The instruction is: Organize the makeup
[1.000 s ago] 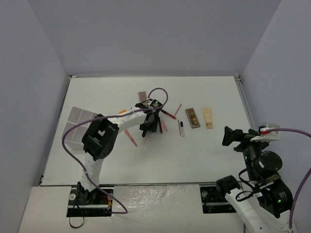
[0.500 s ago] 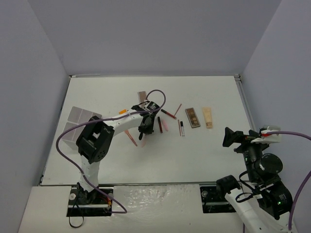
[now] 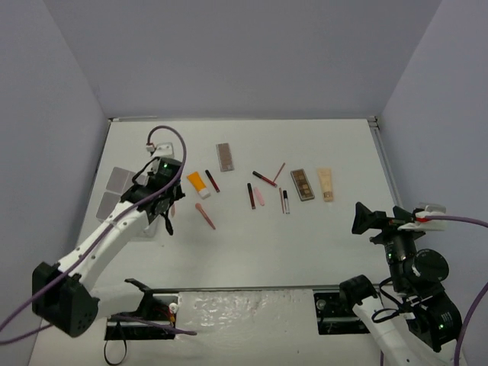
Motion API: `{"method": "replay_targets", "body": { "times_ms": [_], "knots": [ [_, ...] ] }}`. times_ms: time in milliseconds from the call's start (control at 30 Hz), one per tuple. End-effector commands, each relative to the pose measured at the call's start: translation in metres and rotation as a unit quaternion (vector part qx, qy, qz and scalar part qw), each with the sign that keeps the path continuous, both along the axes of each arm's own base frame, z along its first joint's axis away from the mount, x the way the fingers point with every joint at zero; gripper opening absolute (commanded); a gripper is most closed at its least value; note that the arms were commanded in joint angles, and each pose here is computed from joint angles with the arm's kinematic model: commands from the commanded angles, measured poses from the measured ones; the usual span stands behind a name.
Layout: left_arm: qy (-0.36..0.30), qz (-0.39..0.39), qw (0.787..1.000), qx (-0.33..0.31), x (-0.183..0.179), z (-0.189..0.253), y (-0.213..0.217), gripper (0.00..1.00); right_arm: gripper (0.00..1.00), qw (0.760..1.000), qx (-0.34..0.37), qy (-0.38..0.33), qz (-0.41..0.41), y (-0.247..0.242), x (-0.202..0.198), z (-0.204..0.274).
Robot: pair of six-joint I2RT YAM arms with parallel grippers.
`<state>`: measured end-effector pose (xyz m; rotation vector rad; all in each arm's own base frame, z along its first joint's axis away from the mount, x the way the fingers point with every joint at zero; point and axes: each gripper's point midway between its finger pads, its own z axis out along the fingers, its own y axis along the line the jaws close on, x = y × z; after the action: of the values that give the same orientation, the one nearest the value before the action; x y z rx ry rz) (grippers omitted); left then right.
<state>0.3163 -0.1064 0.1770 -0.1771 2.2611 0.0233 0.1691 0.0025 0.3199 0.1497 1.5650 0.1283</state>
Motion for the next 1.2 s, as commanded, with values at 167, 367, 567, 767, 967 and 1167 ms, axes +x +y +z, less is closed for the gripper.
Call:
{"method": "replay_targets", "body": {
  "times_ms": [167,367,567,767,967,1167],
  "knots": [
    [-0.115,0.177,0.977,0.026,-0.005,0.033,0.118,0.07,1.0,0.999,0.009,-0.043,0.008,0.002,0.001,0.02],
    [-0.142,0.215,0.966,0.033,0.001,0.02,0.141,0.08,1.0,0.999,0.009,-0.047,0.012,0.003,-0.001,0.02],
    [-0.173,0.228,0.958,0.025,0.01,0.011,0.144,0.14,1.0,0.999,0.012,-0.05,0.014,0.003,-0.003,0.02],
    [-0.172,0.242,0.955,0.022,0.004,-0.003,0.148,0.16,1.0,0.999,0.012,-0.05,0.015,0.004,-0.003,0.019],
    [-0.183,0.253,0.95,0.01,0.0,-0.007,0.149,0.3,1.0,0.998,0.014,-0.052,0.015,0.003,-0.003,0.019],
    [-0.188,0.252,0.949,-0.002,0.001,-0.002,0.146,0.41,1.0,0.998,0.013,-0.052,0.015,0.003,-0.003,0.019]
  ]
}}
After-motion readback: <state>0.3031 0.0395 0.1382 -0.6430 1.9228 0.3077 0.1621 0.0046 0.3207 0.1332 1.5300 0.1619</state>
